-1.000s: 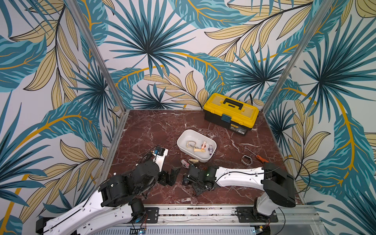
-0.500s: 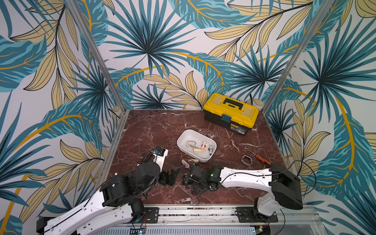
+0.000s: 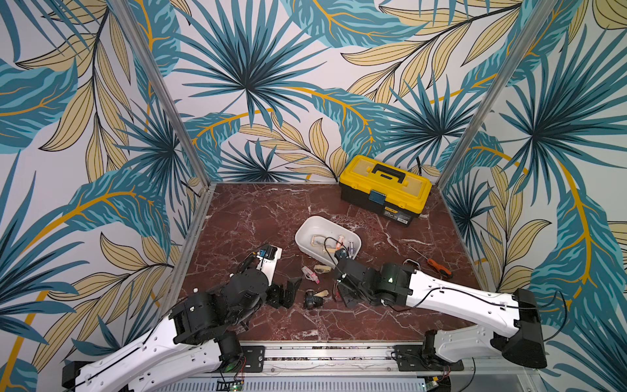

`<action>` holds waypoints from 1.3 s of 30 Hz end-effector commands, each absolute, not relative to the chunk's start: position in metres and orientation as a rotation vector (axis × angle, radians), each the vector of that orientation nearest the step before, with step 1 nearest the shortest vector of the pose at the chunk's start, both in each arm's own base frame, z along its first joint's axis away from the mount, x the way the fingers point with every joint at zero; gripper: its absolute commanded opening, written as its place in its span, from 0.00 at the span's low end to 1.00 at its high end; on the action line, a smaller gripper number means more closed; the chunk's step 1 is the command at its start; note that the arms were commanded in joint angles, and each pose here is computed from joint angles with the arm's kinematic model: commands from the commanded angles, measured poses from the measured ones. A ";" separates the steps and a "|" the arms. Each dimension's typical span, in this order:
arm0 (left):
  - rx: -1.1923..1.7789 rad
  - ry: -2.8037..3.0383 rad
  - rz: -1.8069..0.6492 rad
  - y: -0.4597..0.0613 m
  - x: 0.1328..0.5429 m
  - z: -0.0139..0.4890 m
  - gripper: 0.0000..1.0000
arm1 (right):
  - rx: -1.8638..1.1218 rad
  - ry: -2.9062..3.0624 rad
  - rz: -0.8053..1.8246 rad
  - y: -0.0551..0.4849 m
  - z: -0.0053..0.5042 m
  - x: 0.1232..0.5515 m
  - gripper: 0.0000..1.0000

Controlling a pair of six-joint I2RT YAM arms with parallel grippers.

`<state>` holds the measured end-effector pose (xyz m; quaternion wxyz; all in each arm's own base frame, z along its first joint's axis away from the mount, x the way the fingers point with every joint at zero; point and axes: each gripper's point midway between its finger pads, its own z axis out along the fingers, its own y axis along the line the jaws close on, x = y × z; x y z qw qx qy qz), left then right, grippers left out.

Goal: Put the watch into the storage box
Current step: Place the watch in the storage box.

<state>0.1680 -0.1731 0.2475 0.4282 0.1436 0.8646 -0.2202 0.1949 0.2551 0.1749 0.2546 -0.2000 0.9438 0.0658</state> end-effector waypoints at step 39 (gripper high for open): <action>0.367 2.173 -0.468 -0.171 0.174 0.227 1.00 | -0.317 2.654 -0.262 0.208 0.064 0.371 0.12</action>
